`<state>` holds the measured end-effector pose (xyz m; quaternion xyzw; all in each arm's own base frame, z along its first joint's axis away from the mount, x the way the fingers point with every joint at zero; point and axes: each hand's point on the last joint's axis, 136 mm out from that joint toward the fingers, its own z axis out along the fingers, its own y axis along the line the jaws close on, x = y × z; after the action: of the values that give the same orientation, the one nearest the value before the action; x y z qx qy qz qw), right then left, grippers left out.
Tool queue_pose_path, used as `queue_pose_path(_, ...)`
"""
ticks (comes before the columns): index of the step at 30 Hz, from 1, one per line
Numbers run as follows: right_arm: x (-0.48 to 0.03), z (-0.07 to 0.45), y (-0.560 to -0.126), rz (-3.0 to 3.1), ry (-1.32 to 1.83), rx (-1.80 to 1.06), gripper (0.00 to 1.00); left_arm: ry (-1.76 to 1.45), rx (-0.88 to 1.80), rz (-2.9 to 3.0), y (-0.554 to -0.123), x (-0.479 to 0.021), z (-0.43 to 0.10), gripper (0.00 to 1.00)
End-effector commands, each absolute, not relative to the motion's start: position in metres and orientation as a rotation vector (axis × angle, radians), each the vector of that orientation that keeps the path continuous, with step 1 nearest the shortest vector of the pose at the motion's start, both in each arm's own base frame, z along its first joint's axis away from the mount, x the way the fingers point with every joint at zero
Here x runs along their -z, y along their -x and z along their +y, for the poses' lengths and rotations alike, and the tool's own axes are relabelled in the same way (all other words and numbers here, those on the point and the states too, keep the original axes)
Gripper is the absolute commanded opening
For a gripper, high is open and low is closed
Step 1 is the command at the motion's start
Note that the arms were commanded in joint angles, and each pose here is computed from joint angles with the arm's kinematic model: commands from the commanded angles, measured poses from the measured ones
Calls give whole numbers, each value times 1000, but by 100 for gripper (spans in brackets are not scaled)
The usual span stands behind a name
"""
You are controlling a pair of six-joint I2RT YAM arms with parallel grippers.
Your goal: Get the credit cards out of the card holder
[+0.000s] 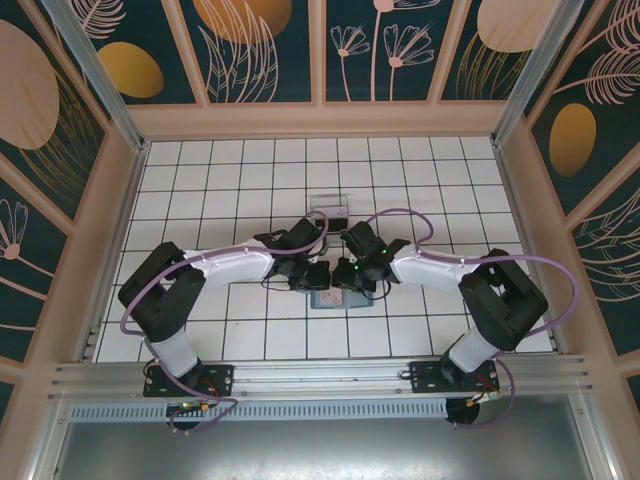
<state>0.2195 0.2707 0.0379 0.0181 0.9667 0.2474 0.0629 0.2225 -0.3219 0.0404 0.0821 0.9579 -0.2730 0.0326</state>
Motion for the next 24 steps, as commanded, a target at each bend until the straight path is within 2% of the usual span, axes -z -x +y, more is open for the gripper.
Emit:
queue_pose_path(1, -31, 268, -220, 2926, -79, -749, 22, -244, 849, 2969, -221, -31, -324, 6)
queue_pose_path(13, -7, 258, -212, 2971, -107, -748, 22, -227, 772, 3027, -211, -5, -309, 3)
queue_pose_path(24, -11, 267, -211, 2938, -113, -919, 20, -213, 774, 3046, -205, 5, -306, 0)
